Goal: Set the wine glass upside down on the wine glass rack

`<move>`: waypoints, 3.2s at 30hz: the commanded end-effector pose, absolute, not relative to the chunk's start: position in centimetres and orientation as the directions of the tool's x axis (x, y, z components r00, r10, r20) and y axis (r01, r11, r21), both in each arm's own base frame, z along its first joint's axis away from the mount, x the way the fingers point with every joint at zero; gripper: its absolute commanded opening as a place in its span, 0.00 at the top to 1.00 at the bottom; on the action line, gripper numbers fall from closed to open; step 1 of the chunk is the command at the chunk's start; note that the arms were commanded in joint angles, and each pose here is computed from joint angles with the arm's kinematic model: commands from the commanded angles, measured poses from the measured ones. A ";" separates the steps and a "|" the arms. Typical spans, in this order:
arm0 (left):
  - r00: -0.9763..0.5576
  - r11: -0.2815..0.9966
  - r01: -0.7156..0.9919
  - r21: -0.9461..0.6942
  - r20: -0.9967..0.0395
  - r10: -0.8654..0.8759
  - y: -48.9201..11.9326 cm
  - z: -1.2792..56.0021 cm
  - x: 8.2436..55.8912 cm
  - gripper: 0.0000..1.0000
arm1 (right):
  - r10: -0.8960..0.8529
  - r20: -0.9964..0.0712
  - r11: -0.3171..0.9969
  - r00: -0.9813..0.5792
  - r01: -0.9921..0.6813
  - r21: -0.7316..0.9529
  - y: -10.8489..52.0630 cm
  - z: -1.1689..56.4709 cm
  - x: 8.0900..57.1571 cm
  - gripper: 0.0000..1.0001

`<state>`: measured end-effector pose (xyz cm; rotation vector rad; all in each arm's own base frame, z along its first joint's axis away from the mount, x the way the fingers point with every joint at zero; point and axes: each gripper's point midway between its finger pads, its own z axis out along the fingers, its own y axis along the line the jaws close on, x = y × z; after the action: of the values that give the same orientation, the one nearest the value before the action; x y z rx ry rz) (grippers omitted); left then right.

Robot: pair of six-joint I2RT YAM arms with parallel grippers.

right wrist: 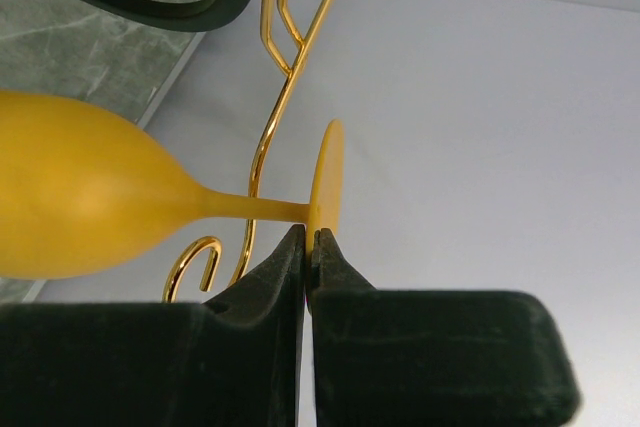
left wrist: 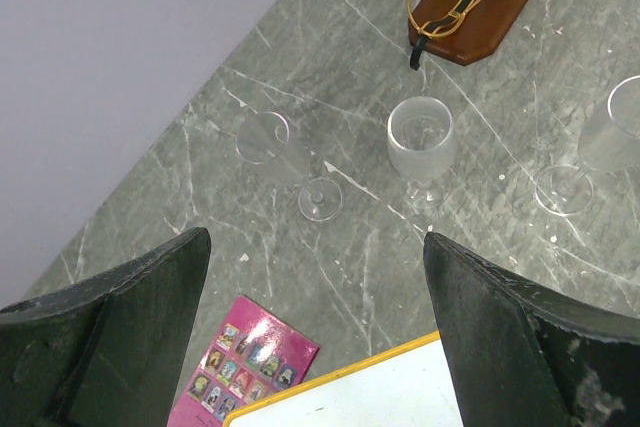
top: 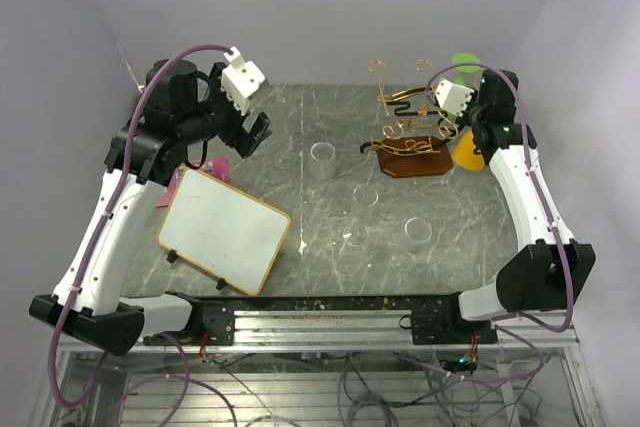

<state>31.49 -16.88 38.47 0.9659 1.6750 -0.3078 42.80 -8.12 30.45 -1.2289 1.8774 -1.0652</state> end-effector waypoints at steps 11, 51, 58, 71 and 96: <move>-0.025 0.616 0.736 0.282 -0.897 0.441 -16.9 38.4 31.4 0.02 | -0.904 -0.060 0.230 -0.423 -0.363 -0.903 -9.3 31.1 42.1 1.00; -0.011 0.599 0.746 0.291 -0.894 0.448 -16.7 38.2 30.4 0.02 | -0.893 -0.075 0.277 -0.443 -0.411 -0.868 -9.5 30.3 37.6 0.96; -0.013 0.599 0.746 0.292 -0.892 0.452 -16.7 38.1 30.5 0.02 | -0.900 -0.078 0.280 -0.430 -0.432 -0.857 -8.6 29.5 38.3 0.94; -0.021 0.597 0.747 0.292 -0.888 0.460 -16.7 37.6 30.7 0.02 | -0.903 -0.068 0.270 -0.424 -0.438 -0.857 -7.5 28.9 39.4 0.93; -0.024 0.597 0.746 0.296 -0.883 0.468 -16.6 37.3 30.8 0.02 | -0.891 -0.138 0.336 -0.432 -0.423 -0.842 -6.9 28.7 39.5 0.74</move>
<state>30.97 -16.73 37.24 1.0091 1.6795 -0.3011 39.42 -7.62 27.72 -1.1909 2.0205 -1.0490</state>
